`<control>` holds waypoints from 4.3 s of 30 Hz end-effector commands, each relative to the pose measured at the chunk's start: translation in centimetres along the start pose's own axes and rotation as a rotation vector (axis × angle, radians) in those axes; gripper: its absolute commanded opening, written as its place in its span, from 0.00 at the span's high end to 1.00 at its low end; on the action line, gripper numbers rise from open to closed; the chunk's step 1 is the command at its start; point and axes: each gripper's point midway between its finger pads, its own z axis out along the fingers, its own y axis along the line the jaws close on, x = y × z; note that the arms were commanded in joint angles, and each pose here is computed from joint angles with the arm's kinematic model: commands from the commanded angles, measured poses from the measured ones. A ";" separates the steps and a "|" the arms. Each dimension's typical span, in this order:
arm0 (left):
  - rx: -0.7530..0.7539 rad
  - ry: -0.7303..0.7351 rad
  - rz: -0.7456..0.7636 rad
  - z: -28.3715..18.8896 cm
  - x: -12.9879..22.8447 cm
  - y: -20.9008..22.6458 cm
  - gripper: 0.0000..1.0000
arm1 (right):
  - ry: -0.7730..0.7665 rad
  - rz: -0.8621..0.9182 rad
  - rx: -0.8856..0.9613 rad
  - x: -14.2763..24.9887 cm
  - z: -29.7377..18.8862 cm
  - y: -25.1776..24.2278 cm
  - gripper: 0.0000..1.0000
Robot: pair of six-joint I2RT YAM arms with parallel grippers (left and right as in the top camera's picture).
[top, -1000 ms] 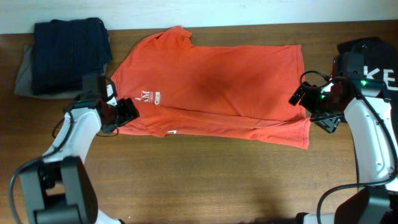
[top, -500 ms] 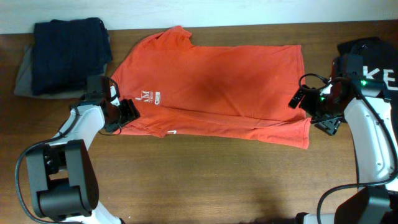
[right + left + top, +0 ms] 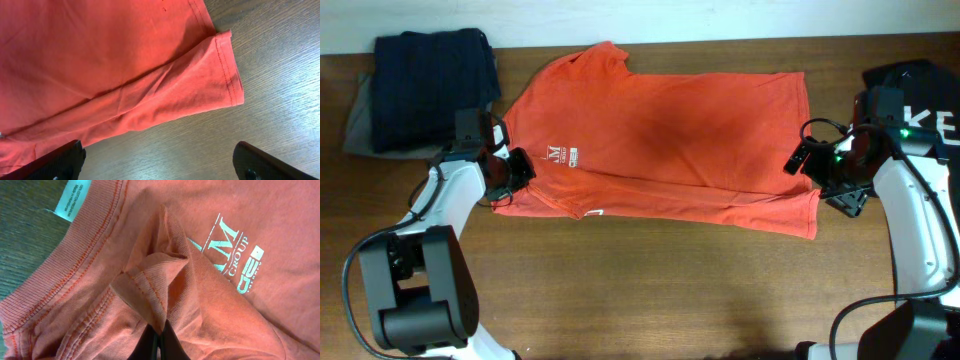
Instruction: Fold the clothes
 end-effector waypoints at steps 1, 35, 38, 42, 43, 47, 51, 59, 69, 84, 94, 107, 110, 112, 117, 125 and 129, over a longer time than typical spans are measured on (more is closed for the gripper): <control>0.013 -0.012 0.011 -0.2 -0.7 -0.5 0.99 | 0.002 -0.008 -0.014 0.1 -0.1 0.3 0.01; 0.195 -0.357 0.055 3.0 -8.5 -6.9 0.91 | 0.046 0.002 0.008 1.2 -0.2 -0.2 0.01; 0.171 -0.394 0.057 2.7 -9.2 -6.6 0.60 | 0.050 0.004 0.010 1.3 -0.2 -0.3 0.01; 0.173 -0.411 0.087 2.5 -9.6 -6.8 0.13 | 0.051 0.004 0.010 1.3 -0.2 -0.3 0.01; 0.173 -0.410 0.087 2.5 -9.6 -6.8 0.04 | 0.051 0.004 0.010 1.3 -0.2 -0.3 0.01; 0.204 -0.364 0.092 2.4 -8.8 -7.4 0.04 | 0.054 0.004 0.012 1.4 -0.2 -0.3 0.01; 0.256 -0.209 0.086 1.7 -6.2 -8.4 0.04 | 0.061 0.005 0.016 1.5 -0.2 -0.4 0.01; 0.177 -0.018 0.036 -2.0 -2.3 -7.5 0.06 | 0.041 0.001 0.006 1.1 -0.2 -0.2 0.01; 0.137 0.174 -0.021 -1.7 3.4 -8.2 0.07 | 0.014 -0.005 -0.008 0.4 -0.1 0.2 0.01; 0.037 0.228 -0.147 1.0 5.8 -8.9 0.11 | 0.028 -0.002 -0.001 0.7 -0.2 0.0 0.01; -0.008 0.231 -0.211 3.1 5.9 -7.9 0.20 | 0.027 -0.002 -0.001 0.7 -0.1 0.0 0.01; -0.004 0.169 -0.204 4.0 4.3 -7.8 0.32 | 0.034 -0.008 0.002 0.9 -0.2 -0.1 0.01; -0.001 0.164 -0.203 4.0 4.2 -7.9 0.37 | 0.034 -0.008 0.003 0.9 -0.2 -0.1 0.01; 0.002 0.160 -0.202 4.0 4.1 -8.0 0.44 | 0.035 -0.008 0.003 0.9 -0.2 -0.1 0.01; -0.003 0.135 -0.198 4.1 3.6 -7.9 0.64 | 0.038 -0.007 0.004 1.0 -0.2 -0.1 0.01; 0.042 0.067 -0.185 4.2 1.8 -8.9 0.92 | 0.049 -0.005 0.010 1.3 0.1 -0.3 0.01; 0.101 -0.010 -0.166 4.2 -0.1 -10.1 0.96 | 0.053 -0.004 0.012 1.4 0.2 -0.4 0.01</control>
